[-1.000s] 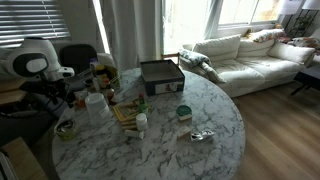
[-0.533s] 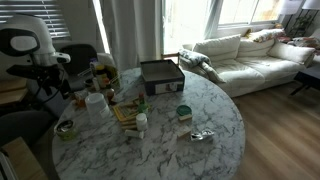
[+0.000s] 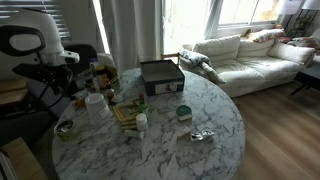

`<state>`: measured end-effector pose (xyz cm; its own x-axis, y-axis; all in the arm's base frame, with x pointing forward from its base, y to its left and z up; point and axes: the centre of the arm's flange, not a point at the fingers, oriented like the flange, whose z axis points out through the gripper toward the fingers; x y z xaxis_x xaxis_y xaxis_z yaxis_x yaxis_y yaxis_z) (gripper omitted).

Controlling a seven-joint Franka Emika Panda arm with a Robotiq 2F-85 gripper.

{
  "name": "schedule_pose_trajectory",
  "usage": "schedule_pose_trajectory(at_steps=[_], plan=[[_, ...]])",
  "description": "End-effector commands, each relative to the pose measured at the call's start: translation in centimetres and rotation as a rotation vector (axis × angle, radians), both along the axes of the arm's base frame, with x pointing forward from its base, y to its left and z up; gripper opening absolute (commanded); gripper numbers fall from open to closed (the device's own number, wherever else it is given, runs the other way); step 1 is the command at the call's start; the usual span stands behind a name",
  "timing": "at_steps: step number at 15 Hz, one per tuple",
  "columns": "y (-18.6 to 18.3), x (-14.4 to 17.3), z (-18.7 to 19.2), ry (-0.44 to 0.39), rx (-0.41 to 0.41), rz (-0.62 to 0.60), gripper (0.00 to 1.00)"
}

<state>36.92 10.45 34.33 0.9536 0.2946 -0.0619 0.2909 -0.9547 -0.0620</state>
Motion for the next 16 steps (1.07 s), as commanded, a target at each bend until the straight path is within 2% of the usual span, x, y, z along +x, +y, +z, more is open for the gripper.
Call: schedule_pose_trajectory(at_steps=[1,4,8,11,16], plan=[[0.1,0.0,0.1,-0.001,0.0,0.003,1.0],[0.3,0.1,0.1,-0.003,-0.001,0.006,1.0],[-1.1,1.9,-0.6,-0.099,0.009,-0.087,1.0],[-2.2,3.1,-1.4,-0.163,-0.02,-0.131,1.0],[-4.5,4.4,-2.9,-0.223,-0.052,-0.215,1.0]])
